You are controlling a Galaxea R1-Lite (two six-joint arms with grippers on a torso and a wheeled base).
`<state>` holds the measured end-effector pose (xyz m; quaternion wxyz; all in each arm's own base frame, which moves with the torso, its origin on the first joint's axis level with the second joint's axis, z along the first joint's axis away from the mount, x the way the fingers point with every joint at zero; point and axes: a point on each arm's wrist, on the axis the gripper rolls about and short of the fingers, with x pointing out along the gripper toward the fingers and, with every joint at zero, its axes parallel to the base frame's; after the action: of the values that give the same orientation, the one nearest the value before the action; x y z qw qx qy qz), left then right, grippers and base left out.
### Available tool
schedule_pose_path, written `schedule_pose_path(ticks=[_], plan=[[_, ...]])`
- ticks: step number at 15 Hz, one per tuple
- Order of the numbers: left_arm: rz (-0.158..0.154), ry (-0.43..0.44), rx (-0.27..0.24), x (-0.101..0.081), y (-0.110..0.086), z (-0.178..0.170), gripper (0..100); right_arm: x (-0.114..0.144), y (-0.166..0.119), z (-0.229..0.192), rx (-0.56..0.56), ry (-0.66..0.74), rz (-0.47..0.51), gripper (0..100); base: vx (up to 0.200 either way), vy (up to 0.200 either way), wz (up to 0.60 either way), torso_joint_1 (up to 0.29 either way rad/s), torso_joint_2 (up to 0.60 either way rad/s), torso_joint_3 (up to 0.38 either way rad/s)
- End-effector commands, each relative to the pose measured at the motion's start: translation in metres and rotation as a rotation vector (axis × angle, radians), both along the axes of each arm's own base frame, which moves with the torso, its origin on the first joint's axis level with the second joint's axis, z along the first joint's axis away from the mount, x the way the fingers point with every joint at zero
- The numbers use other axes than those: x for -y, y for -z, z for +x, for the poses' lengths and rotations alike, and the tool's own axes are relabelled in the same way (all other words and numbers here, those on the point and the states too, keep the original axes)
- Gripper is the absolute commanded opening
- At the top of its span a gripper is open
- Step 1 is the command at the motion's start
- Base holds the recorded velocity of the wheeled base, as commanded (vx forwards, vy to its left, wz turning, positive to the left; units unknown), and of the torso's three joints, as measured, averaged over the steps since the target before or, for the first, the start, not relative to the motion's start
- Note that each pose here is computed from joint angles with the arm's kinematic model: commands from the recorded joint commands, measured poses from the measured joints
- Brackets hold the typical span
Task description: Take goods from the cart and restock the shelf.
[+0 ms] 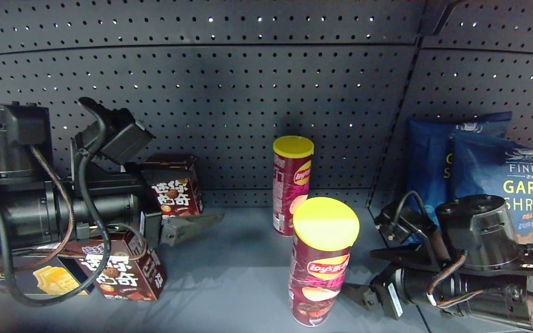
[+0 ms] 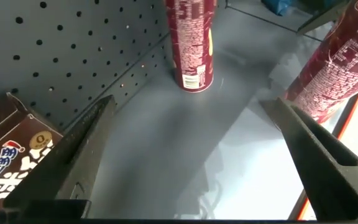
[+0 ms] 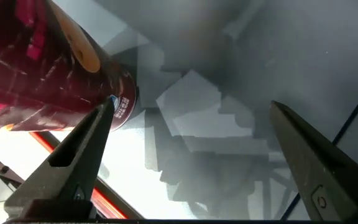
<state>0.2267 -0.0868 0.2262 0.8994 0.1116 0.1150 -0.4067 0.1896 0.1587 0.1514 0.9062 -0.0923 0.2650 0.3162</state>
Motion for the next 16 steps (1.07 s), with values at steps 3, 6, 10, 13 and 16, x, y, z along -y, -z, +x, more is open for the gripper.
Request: schedule_pose_path(ticks=[3, 6, 10, 13, 16], plan=[[0.003, 0.000, -0.008, 0.000, 0.002, 0.000, 100, 0.000, -0.001, 0.002, 0.002, 0.003, 0.003, 100, 0.000, 0.000, 0.00, 0.000, 0.00, 0.000], [0.003, 0.001, -0.008, 0.000, 0.002, 0.000, 100, -0.004, -0.001, 0.002, 0.002, -0.007, 0.002, 100, 0.000, 0.000, 0.00, 0.000, 0.00, 0.000], [0.002, 0.001, -0.005, 0.000, 0.002, 0.000, 100, -0.010, -0.001, 0.003, 0.004, -0.024, 0.003, 100, 0.000, 0.000, 0.00, 0.000, 0.00, 0.000], [0.002, 0.001, -0.006, 0.000, 0.002, 0.000, 100, -0.016, 0.001, 0.004, -0.001, -0.038, -0.001, 100, 0.000, 0.000, 0.00, 0.000, 0.00, 0.000], [0.002, 0.000, -0.006, 0.000, 0.002, -0.001, 100, -0.017, 0.001, 0.003, -0.001, -0.044, -0.001, 100, 0.000, 0.000, 0.00, 0.000, 0.00, 0.000]])
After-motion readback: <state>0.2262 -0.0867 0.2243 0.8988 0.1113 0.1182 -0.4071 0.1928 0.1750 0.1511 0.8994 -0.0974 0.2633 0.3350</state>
